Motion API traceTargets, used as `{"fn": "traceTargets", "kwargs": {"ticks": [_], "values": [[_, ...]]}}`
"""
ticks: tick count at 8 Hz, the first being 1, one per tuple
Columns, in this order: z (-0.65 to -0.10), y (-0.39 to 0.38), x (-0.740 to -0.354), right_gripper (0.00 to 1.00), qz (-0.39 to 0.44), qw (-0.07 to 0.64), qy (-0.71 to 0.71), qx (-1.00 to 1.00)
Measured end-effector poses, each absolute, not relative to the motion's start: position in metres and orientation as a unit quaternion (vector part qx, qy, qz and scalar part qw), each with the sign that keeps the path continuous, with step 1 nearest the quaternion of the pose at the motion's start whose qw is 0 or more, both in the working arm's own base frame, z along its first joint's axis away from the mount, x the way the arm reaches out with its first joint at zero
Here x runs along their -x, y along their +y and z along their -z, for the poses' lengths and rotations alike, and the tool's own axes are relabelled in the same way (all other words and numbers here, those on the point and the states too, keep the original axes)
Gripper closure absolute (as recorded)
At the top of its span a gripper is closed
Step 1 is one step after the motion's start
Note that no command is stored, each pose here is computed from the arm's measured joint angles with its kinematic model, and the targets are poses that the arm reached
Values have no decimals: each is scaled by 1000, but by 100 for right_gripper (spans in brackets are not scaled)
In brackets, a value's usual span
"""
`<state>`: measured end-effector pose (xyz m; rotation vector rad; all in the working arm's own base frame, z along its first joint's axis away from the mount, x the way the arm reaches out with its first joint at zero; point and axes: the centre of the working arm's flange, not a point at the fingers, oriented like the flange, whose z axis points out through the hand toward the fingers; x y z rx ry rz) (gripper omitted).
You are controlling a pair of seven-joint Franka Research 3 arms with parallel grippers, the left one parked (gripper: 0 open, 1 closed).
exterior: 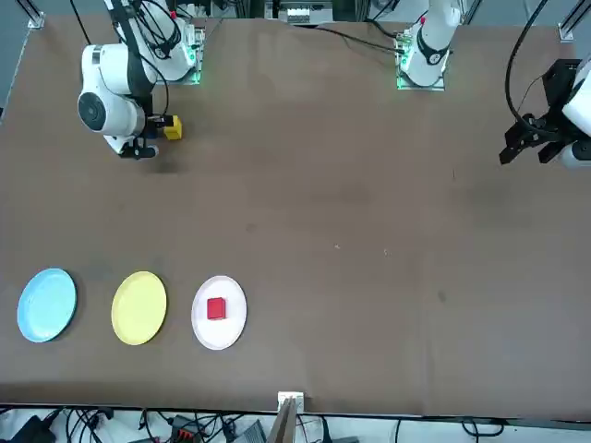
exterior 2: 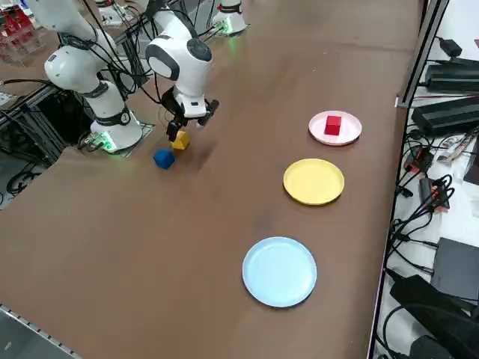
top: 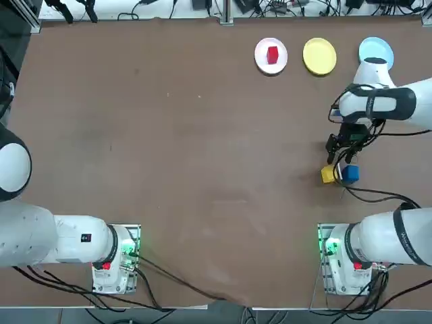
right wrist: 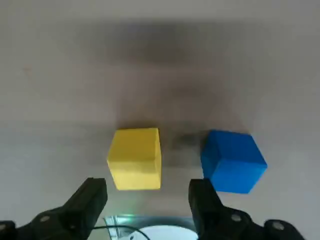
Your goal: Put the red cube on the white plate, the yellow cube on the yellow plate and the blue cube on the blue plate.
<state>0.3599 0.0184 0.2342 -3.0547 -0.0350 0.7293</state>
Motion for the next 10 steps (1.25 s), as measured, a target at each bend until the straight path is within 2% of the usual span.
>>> {"fn": "traceTargets", "kwargs": {"ticks": [5,10], "values": [[-213,27,-342,0,-226,-3,-24,974],[-194,27,-339,1,-231,-3,-23,973]]}}
